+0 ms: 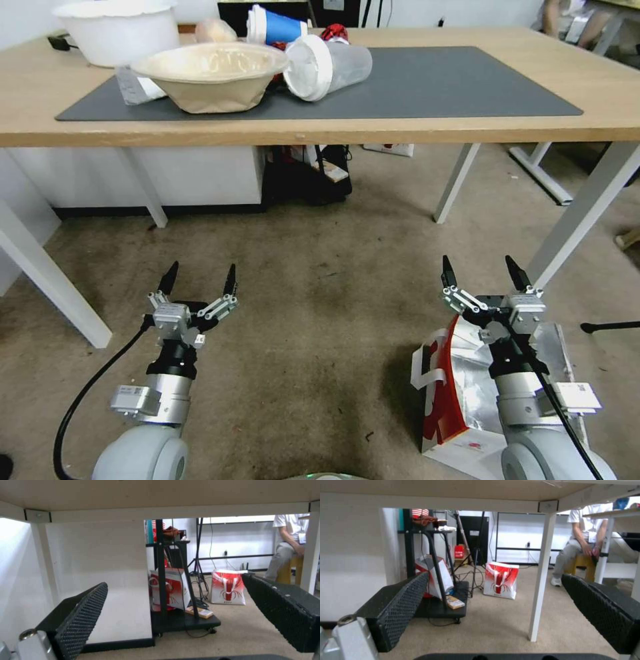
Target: Pick up the food delivery bag from the floor and place it on the table.
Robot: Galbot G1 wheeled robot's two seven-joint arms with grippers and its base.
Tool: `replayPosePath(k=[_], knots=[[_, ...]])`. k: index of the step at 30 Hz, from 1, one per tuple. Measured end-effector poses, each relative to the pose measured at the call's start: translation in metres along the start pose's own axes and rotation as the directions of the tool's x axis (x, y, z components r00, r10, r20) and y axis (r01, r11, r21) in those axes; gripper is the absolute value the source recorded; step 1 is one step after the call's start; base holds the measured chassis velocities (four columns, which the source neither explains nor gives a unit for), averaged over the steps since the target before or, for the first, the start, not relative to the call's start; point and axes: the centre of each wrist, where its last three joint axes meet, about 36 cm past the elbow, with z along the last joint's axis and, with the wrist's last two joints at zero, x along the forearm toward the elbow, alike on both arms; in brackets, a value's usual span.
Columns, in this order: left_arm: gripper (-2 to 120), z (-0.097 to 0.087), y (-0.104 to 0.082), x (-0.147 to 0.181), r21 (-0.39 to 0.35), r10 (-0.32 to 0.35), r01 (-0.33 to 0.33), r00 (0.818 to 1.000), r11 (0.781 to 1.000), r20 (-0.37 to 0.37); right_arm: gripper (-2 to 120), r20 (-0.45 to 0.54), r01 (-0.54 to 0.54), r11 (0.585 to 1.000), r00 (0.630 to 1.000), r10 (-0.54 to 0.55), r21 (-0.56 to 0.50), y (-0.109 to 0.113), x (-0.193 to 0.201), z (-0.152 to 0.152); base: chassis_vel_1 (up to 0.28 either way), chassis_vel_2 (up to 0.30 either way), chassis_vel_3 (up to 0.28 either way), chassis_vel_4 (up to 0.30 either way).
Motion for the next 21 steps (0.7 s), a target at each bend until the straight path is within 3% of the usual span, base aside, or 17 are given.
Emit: replayPosePath(k=[21], knots=[[100, 0.013, 0.001, 0.0, -0.008, -0.027, 0.026, 0.998, 1.0, -0.053, 100, -0.027, -0.074, 0.981, 0.996, 0.08, 0.18, -0.099, 0.017, 0.026, 0.0, 0.0, 0.0, 0.0]])
